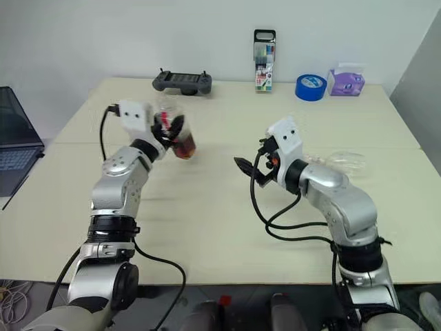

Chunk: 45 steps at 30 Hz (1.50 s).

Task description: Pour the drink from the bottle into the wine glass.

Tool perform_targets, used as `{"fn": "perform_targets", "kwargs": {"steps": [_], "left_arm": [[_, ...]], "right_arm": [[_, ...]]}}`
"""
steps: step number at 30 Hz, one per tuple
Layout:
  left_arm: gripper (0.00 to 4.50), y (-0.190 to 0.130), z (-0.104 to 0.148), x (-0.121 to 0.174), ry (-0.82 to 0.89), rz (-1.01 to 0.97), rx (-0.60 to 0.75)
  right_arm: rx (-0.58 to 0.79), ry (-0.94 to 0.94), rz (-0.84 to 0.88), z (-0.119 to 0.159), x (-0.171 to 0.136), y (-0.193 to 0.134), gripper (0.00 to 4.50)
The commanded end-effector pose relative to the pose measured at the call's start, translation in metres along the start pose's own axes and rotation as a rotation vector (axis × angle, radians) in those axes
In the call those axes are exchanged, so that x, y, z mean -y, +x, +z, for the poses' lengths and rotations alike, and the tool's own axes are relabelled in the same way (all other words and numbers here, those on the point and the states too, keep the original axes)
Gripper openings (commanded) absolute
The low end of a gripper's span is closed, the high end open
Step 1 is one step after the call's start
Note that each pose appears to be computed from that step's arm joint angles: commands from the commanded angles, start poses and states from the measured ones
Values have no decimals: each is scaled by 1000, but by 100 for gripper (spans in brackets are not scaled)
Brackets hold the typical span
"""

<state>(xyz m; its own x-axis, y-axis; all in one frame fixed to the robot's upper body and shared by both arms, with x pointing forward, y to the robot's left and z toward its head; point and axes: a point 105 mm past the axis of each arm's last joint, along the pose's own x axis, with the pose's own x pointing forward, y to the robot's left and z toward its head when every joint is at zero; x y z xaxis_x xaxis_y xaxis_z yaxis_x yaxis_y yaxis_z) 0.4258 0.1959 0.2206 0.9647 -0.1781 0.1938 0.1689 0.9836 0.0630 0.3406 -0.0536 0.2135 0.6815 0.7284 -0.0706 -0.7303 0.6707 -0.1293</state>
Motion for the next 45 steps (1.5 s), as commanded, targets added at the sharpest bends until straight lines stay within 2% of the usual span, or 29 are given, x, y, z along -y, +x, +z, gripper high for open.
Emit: {"fn": "perform_targets", "kwargs": {"steps": [1, 14, 23, 25, 31, 45], "left_arm": [[192, -4, 18, -9, 35, 38, 78], [192, -14, -7, -23, 53, 52, 48], [192, -18, -19, -38, 31, 146, 28], [265, -20, -21, -42, 28, 162, 28], [448, -24, -26, -44, 30, 165, 14], [448, -40, -47, -39, 20, 169, -54]], "right_arm": [[34, -34, 99, 8, -16, 9, 450], [12, -23, 144, -2, -27, 14, 450], [2, -14, 135, -6, -28, 12, 450], [-4, -12, 139, -8, -30, 12, 450], [-11, -7, 143, -10, -31, 11, 450], [-13, -4, 143, -11, -29, 12, 450]]}}
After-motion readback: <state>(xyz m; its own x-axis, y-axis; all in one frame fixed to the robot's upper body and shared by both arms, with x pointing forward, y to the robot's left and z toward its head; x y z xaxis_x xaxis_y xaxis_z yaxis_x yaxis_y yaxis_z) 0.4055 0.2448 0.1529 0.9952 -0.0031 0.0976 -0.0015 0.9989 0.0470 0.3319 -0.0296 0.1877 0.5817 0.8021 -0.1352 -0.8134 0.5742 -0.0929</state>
